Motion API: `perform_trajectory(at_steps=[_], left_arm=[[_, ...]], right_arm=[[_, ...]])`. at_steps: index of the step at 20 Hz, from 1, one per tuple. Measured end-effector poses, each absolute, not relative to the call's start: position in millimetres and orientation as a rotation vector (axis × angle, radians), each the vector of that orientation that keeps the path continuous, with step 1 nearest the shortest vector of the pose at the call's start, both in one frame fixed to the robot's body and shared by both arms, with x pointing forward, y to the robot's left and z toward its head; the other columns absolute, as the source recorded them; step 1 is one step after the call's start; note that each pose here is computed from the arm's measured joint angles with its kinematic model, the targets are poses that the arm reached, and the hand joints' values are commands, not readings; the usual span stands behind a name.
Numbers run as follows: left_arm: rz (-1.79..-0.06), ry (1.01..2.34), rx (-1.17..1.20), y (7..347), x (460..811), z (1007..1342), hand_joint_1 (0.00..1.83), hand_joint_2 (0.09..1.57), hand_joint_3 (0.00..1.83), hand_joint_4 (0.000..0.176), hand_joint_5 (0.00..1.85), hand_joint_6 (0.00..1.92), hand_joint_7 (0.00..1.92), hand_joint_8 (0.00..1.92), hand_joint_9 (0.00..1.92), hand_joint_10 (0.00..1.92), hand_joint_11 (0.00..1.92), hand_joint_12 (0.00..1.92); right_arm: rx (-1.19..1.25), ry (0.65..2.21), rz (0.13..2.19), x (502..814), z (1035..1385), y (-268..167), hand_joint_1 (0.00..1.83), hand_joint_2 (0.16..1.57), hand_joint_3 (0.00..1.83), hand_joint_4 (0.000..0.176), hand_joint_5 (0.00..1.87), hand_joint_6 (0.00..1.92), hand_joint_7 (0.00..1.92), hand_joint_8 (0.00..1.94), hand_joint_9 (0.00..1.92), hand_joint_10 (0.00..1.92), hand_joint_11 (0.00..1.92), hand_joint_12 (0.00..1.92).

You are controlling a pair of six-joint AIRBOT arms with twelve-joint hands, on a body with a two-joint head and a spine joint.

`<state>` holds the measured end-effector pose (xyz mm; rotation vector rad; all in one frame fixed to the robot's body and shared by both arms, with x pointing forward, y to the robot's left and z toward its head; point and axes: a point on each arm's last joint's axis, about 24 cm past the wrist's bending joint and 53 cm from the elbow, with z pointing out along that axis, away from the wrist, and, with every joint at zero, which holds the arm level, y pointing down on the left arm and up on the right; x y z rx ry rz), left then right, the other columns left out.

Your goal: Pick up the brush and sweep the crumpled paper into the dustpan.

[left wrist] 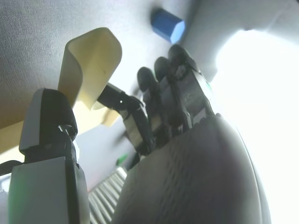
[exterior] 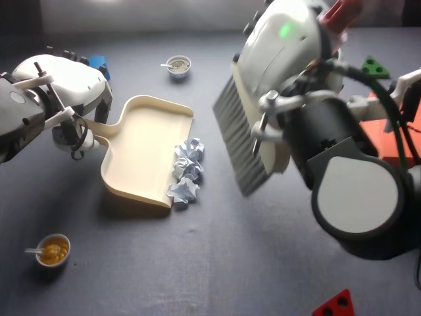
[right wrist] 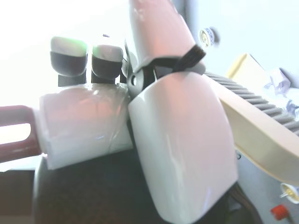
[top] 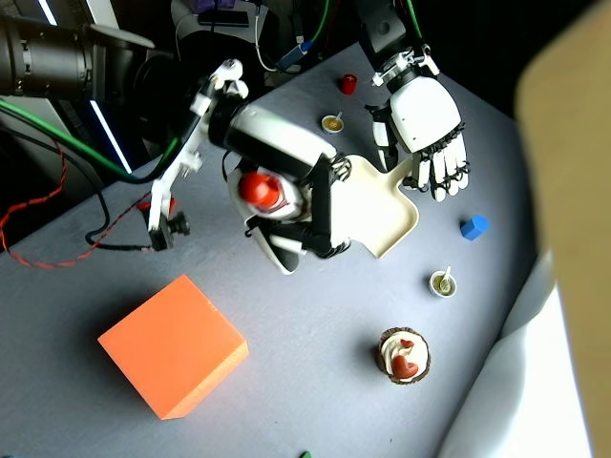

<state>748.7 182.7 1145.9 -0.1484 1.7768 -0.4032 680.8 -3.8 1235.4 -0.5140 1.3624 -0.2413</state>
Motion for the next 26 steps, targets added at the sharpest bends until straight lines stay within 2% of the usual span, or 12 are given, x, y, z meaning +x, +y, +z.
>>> perform_trajectory(at_steps=[6, 12, 14, 16, 26], left_arm=[[-0.405, 1.778, -0.152, 183, 749, 1145, 1.09, 1.14, 0.0, 0.0, 0.94, 1.04, 0.46, 0.0, 0.35, 0.0, 0.31, 0.03], [-0.408, 1.778, -0.157, 183, 749, 1146, 1.11, 1.13, 0.0, 0.0, 0.96, 1.01, 0.46, 0.0, 0.36, 0.0, 0.32, 0.03], [-0.409, 1.777, -0.161, 183, 749, 1147, 1.09, 1.14, 0.0, 0.0, 0.93, 1.06, 0.45, 0.0, 0.34, 0.0, 0.3, 0.02], [-0.409, 1.777, -0.162, 183, 749, 1147, 1.11, 1.13, 0.0, 0.0, 0.96, 1.01, 0.47, 0.0, 0.36, 0.0, 0.32, 0.03], [-0.409, 1.777, -0.161, 183, 749, 1147, 1.13, 1.13, 0.0, 0.0, 0.96, 1.0, 0.47, 0.0, 0.35, 0.0, 0.31, 0.03]], right_arm=[[-0.613, 1.433, -0.376, 681, 1215, 9, 1.67, 1.13, 0.0, 0.173, 1.08, 1.92, 1.11, 1.94, 1.12, 1.92, 1.1, 1.92], [-0.619, 1.408, -0.522, 692, 1229, 26, 1.68, 1.12, 0.0, 0.176, 1.08, 1.92, 1.11, 1.94, 1.13, 1.92, 1.1, 1.92], [-0.638, 1.464, -0.54, 697, 1213, 31, 1.66, 1.13, 0.0, 0.176, 1.06, 1.92, 1.09, 1.94, 1.11, 1.92, 1.1, 1.92], [-0.643, 1.49, -0.554, 700, 1206, 31, 1.65, 1.13, 0.0, 0.176, 1.07, 1.92, 1.11, 1.94, 1.12, 1.92, 1.1, 1.92], [-0.675, 1.499, -0.554, 699, 1197, 57, 1.66, 1.14, 0.0, 0.176, 1.07, 1.92, 1.1, 1.94, 1.11, 1.92, 1.06, 1.92]])
